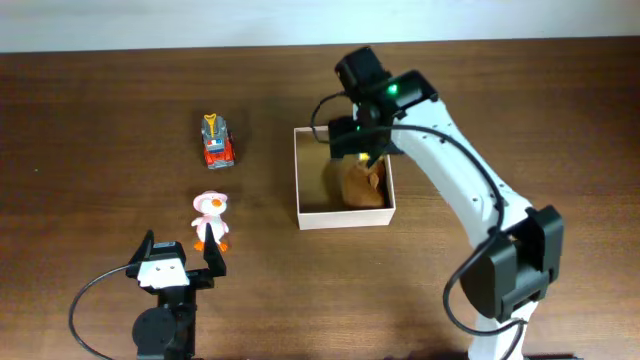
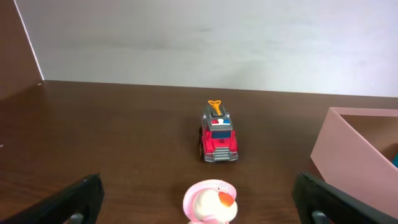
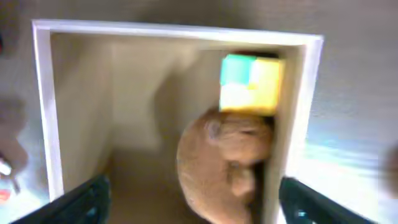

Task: Pack container
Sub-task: 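Lower the capybara beside the cube, open and raise the right gripper, then move the left gripper forward over the red toy fire truck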

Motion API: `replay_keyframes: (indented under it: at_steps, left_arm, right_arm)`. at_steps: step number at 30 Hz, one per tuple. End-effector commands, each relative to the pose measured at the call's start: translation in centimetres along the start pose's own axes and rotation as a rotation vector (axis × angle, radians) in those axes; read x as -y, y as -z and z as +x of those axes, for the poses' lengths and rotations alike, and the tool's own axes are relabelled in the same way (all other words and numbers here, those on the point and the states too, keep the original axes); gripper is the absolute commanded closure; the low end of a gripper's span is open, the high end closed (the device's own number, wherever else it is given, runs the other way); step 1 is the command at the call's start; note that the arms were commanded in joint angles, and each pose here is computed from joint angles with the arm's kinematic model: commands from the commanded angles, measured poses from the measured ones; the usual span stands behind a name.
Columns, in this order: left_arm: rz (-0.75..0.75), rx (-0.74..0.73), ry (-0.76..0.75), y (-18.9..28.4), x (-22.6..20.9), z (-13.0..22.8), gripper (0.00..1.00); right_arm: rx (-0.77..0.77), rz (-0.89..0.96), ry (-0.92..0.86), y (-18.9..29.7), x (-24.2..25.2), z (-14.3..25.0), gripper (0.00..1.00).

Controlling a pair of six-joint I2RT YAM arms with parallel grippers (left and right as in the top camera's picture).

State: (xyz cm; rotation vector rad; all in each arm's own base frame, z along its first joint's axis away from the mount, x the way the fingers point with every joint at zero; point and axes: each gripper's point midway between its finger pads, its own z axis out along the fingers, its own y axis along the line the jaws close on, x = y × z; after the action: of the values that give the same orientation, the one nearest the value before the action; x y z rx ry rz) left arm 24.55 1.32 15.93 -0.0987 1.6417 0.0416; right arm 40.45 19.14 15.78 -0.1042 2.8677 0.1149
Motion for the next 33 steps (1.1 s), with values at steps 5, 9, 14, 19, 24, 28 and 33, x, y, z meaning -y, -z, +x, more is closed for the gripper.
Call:
replay_keyframes:
  at_steps: [5, 9, 14, 19, 24, 28, 33]
  left_arm:
    - [0.005, 0.003, -0.019, 0.0, 0.0, 0.1, 0.01]
    - [0.005, 0.003, -0.019, 0.0, 0.0, 0.1, 0.01]
    - [0.005, 0.003, -0.019, 0.0, 0.0, 0.1, 0.01]
    - [0.005, 0.003, -0.019, 0.0, 0.0, 0.1, 0.01]
    - [0.005, 0.003, -0.019, 0.0, 0.0, 0.1, 0.01]
    - [0.005, 0.003, -0.019, 0.0, 0.0, 0.1, 0.01]
    - [0.005, 0.003, -0.019, 0.0, 0.0, 0.1, 0.01]
  right_arm:
    - [0.122, 0.153, -0.032, 5.9, 4.9, -3.4, 0.04]
    - [0.12, 0.193, -0.114, 7.4, 9.0, -3.7, 0.01]
    - [0.076, 0.251, -0.229, 7.9, 14.7, -3.0, 0.01]
    - [0.052, 0.277, -0.314, 8.2, 18.5, -2.5, 0.01]
    - [0.047, 0.287, -0.342, 8.3, 19.7, -2.3, 0.01]
    - [0.048, 0.286, -0.34, 8.3, 19.6, -2.3, 0.01]
    - [0.048, 0.286, -0.34, 8.3, 19.6, -2.3, 0.01]
